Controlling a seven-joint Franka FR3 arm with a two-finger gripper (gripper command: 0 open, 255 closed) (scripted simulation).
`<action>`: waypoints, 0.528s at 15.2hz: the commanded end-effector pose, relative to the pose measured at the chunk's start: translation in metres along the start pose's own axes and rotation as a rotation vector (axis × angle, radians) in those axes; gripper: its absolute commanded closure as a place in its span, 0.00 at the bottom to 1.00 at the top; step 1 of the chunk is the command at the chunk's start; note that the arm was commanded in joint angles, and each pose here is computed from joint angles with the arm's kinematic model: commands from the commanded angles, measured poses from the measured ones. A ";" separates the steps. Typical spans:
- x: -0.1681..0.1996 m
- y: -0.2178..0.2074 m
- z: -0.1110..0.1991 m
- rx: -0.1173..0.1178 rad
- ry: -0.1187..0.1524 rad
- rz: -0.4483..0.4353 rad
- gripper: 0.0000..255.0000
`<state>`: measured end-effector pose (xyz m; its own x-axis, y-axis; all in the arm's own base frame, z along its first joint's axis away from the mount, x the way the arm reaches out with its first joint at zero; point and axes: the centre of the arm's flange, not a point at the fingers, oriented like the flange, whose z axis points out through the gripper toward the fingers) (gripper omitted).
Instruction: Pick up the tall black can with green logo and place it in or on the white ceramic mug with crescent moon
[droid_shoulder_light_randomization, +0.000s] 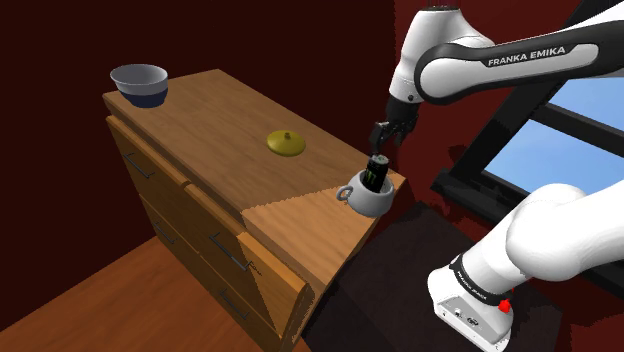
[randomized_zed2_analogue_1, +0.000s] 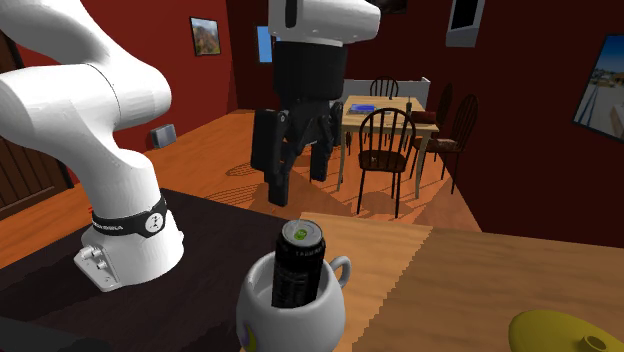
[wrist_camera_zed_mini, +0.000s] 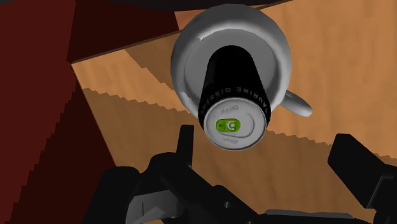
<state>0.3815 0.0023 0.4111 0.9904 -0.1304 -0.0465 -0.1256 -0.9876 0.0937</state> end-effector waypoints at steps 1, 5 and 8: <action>0.000 0.000 0.000 0.000 0.000 0.000 0.00; 0.000 0.000 -0.026 0.000 0.000 0.000 0.00; 0.000 0.000 -0.050 0.000 0.000 0.000 0.00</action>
<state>0.3840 0.0060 0.4541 0.9904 -0.1302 -0.0456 -0.1256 -0.9877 0.0936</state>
